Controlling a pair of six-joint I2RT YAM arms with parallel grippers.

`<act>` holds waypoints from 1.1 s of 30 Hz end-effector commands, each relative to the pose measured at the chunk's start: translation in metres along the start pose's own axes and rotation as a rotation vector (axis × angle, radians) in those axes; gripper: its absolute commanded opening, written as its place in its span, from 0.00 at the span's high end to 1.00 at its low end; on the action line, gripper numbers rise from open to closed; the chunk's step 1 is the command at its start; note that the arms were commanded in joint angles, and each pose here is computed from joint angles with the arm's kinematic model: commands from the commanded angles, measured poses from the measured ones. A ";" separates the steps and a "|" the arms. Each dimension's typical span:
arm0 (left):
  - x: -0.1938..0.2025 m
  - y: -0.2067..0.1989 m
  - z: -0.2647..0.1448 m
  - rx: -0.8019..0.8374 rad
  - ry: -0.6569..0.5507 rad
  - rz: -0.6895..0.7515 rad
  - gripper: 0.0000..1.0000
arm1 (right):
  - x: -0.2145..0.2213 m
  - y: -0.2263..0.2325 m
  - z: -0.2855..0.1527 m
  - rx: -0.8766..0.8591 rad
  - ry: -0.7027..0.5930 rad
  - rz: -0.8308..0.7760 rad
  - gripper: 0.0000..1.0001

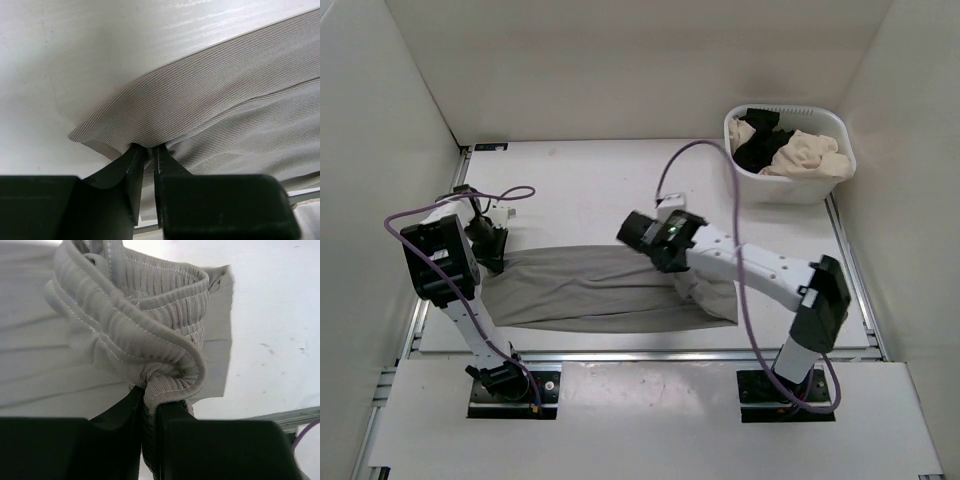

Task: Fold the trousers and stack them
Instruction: Fold the trousers

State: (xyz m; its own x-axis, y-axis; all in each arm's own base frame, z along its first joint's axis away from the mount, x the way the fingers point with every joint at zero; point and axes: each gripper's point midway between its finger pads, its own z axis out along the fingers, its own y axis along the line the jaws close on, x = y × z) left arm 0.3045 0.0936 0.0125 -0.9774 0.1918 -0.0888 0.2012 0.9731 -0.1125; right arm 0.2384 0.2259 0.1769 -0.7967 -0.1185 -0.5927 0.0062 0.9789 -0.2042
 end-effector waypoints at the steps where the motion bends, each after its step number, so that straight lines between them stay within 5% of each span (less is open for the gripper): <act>1: 0.003 -0.008 -0.003 0.023 -0.016 -0.013 0.73 | 0.005 0.046 -0.013 -0.039 -0.049 0.046 1.00; 7: 0.005 -0.004 -0.004 0.001 -0.003 -0.013 0.73 | 0.013 0.134 -0.001 -0.093 -0.093 -0.034 1.00; 14: 0.009 -0.002 -0.005 -0.017 0.006 -0.004 0.71 | 0.001 0.163 0.006 -0.150 -0.148 0.011 1.00; 16: 0.009 -0.002 -0.005 -0.017 0.006 -0.004 0.68 | 0.023 0.186 0.013 -0.205 -0.108 -0.051 0.86; 19: 0.007 0.000 -0.012 -0.037 -0.010 -0.010 0.63 | 0.057 0.232 0.005 -0.352 -0.050 -0.246 0.48; 22: 0.004 0.006 -0.023 -0.082 -0.027 -0.006 0.61 | 0.064 0.263 -0.026 -0.464 -0.091 -0.422 0.31; 26: -0.005 0.019 -0.039 -0.147 -0.042 -0.004 0.58 | 0.052 0.257 -0.050 -0.523 -0.143 -0.454 0.23; 33: -0.027 0.032 -0.091 -0.256 -0.139 -0.032 0.55 | -0.022 0.178 -0.094 -0.594 -0.222 -0.232 0.21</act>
State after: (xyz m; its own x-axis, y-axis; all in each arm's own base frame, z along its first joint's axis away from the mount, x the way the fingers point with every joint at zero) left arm 0.3177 0.1192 0.0461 -0.9795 0.1712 -0.1059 0.1687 0.9852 0.0318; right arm 0.1701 0.4455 0.1448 -0.6112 -0.4819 -0.6279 -0.5917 0.8051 -0.0419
